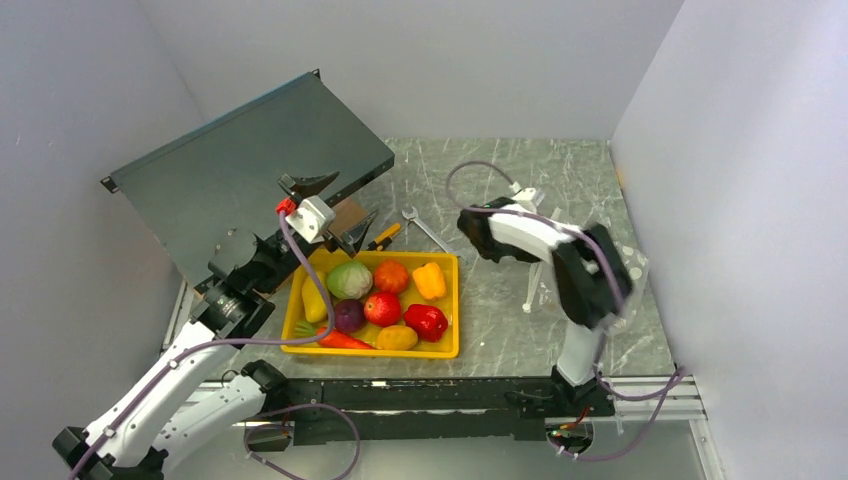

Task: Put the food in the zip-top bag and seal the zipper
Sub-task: Pick up the zipper food storage bag at the center of the board, then pick up the fake vegetable from the bin.

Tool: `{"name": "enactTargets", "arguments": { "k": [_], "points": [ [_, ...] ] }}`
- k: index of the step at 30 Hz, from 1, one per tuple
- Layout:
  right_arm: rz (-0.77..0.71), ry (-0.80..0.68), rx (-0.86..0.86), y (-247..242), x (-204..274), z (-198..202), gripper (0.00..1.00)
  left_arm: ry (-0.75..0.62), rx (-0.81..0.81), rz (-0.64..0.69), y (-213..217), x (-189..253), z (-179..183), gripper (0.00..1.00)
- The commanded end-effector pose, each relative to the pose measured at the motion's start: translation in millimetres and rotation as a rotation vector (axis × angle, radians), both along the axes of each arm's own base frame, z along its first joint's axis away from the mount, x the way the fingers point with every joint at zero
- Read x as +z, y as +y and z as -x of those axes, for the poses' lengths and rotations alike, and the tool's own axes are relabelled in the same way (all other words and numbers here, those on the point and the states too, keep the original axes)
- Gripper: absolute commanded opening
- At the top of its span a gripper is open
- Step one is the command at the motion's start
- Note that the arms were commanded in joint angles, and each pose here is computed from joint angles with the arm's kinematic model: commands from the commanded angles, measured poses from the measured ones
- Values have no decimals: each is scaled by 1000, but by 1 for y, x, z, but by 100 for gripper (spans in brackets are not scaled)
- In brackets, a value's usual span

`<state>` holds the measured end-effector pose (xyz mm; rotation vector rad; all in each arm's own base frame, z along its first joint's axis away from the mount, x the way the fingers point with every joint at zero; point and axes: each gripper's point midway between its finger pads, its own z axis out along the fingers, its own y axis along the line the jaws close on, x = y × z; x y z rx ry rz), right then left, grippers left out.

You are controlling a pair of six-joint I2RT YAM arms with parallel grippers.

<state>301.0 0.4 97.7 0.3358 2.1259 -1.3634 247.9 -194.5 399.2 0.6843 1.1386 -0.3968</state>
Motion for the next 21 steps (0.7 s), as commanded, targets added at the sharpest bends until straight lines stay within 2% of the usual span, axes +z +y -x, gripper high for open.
{"name": "enactTargets", "arguments": {
  "k": [1,4,6,10,14,17,21],
  "points": [
    [-426,-193,235,36,46,-20,0,-35,21,0,1,4,-4,99],
    [-838,-253,568,87,63,-19,0,-31,39,-13,1,-2,-9,99],
    [-940,-236,672,100,73,-11,0,-26,45,-22,1,-6,-12,99],
    [-1018,-136,730,109,68,15,0,-12,38,-37,-3,-13,-15,99],
    [-1066,-181,762,107,66,37,0,13,31,-51,-8,-22,-19,99],
    [-1048,-194,736,98,62,45,0,39,30,-70,-13,-31,-23,99],
    [-1081,-248,778,104,74,46,0,87,14,-165,-33,-50,-19,100]
  ]
}}
